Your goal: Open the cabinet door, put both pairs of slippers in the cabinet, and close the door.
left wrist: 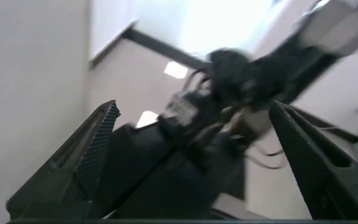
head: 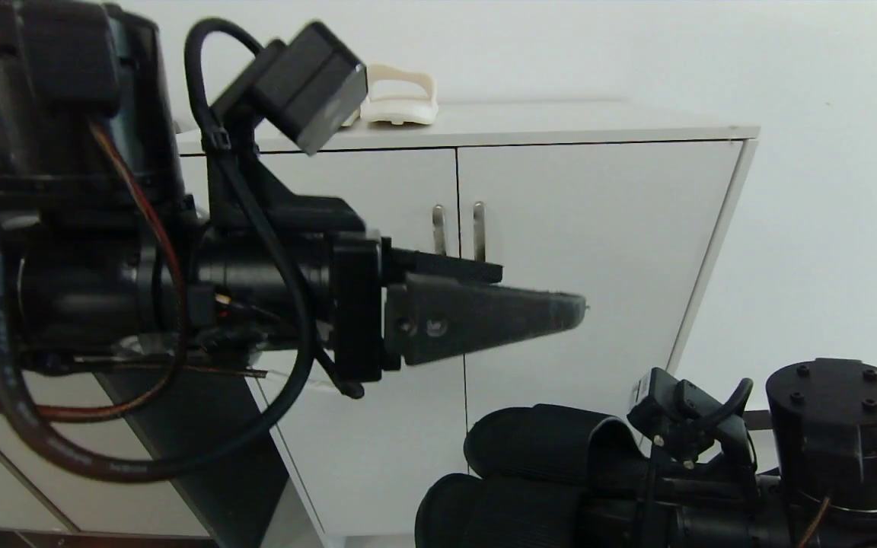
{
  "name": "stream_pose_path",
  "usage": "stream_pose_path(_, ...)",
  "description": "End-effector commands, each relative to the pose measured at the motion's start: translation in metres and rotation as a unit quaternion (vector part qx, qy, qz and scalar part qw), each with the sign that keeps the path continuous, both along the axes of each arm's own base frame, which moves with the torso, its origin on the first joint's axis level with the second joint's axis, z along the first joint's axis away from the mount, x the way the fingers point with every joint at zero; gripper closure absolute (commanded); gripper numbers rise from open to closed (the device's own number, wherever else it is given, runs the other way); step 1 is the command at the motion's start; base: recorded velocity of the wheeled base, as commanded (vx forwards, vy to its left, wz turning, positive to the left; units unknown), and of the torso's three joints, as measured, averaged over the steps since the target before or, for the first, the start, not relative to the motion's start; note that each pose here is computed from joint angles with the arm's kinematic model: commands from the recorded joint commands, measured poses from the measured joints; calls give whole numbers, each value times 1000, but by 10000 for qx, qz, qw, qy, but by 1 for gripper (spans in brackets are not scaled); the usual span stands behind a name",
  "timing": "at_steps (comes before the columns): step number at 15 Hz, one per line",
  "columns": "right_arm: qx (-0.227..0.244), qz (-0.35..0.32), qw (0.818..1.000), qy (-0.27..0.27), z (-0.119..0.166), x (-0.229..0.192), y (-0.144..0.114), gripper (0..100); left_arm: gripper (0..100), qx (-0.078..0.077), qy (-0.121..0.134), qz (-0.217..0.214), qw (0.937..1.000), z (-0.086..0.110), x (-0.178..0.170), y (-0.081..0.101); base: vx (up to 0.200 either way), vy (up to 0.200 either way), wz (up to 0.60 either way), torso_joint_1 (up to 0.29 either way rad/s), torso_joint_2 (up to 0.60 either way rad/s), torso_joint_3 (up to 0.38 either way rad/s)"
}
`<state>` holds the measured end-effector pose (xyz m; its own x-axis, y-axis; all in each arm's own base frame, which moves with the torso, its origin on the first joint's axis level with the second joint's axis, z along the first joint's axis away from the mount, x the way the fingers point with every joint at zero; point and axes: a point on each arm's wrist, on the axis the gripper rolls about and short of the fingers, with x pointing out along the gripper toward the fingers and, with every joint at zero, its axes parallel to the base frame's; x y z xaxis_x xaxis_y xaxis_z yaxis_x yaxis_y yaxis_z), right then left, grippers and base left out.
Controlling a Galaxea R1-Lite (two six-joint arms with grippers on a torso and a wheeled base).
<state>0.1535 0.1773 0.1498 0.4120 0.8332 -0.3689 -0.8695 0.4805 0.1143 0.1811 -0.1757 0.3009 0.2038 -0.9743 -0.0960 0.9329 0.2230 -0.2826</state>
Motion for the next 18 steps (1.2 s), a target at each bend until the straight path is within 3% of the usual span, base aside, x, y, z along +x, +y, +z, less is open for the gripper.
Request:
stream_pose_path(1, -9, 3, 10000, 11, -1, 0, 0, 100, 0, -161, 95, -41, 9998, 12, 15, -2, 0, 0, 0, 0, 0, 0)
stream_pose_path(4, -16, -12, 10000, 14, -1, 1, 1, 100, 0, -62, 181, 288, 9994, 4, 36, 3, 0, 0, 0, 0, 0, 0)
stream_pose_path(7, -18, -19, 10000, 12, -1, 2, 2, 100, 0, 99, -71, 538, 9985, -3, 47, 5, 0, 0, 0, 0, 0, 0)
stream_pose_path(12, -7, -19, 10000, 2, 0, 3, 2, 100, 0, 215, -206, 1115, 9933, -5, 59, -1, 0, 0, 0, 0, 0, 0)
stream_pose_path(18, -7, -11, 10000, 2, 0, 2, 2, 100, 0, 302, -181, 1336, 9904, -13, 74, -11, 0, 0, 0, 0, 0, 0)
